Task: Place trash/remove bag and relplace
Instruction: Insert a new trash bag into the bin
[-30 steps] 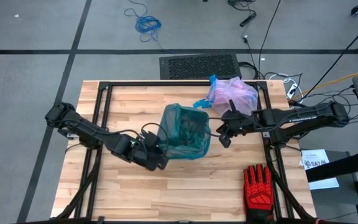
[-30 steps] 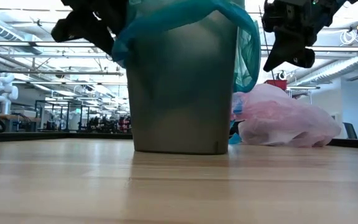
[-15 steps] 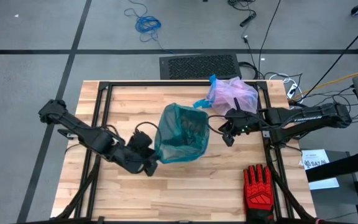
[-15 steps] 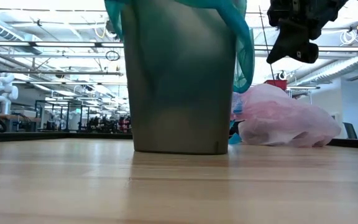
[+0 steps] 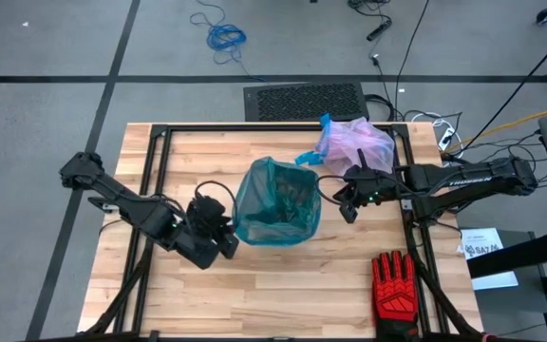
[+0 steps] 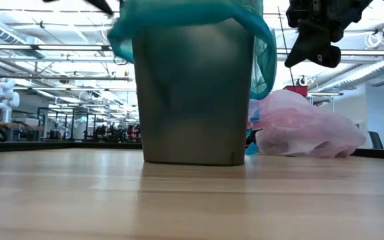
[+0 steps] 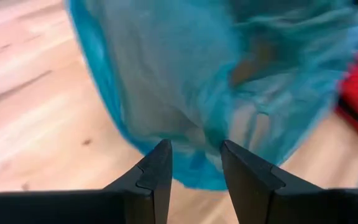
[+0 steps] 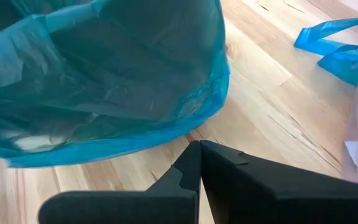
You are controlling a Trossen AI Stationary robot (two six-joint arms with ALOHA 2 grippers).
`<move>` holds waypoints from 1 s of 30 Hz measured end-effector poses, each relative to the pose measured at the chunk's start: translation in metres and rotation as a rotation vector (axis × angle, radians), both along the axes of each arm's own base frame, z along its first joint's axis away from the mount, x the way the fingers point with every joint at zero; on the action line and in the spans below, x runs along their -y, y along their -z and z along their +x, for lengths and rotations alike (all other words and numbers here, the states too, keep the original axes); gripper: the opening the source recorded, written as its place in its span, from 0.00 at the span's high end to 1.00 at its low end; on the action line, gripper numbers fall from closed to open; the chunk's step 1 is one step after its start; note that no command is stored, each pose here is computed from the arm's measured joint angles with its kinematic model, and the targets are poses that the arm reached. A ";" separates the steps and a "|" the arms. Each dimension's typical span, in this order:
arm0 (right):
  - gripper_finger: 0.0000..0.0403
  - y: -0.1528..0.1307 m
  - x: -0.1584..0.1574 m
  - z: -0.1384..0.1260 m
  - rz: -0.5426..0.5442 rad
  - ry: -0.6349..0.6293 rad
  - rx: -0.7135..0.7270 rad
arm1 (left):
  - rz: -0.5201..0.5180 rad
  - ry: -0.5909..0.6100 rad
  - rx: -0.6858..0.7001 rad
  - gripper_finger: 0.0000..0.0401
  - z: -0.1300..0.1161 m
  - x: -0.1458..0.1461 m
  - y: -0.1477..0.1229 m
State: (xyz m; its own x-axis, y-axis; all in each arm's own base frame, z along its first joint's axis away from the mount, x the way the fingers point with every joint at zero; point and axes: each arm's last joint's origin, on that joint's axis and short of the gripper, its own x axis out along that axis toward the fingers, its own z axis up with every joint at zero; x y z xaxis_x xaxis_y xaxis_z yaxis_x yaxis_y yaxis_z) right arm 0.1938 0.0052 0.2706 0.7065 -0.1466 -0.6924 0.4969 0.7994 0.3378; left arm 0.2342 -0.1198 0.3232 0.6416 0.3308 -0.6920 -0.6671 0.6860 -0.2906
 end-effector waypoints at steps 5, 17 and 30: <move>1.00 0.000 0.000 0.000 -0.004 0.004 0.000 | -0.038 -0.103 -0.018 0.74 0.000 0.000 0.033; 1.00 0.000 0.000 0.000 -0.006 0.003 -0.001 | -0.182 -0.120 0.062 0.99 -0.016 0.020 0.040; 1.00 0.000 0.000 0.000 -0.015 -0.006 -0.003 | -0.062 -0.475 0.300 1.00 -0.055 -0.051 0.015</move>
State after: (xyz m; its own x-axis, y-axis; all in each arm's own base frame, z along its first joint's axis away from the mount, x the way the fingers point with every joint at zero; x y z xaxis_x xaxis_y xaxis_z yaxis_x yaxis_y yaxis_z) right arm 0.1937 0.0050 0.2706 0.7055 -0.1523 -0.6921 0.4927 0.8074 0.3246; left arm 0.1791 -0.0687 0.3085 0.6035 0.5961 -0.5296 -0.7805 0.3058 -0.5453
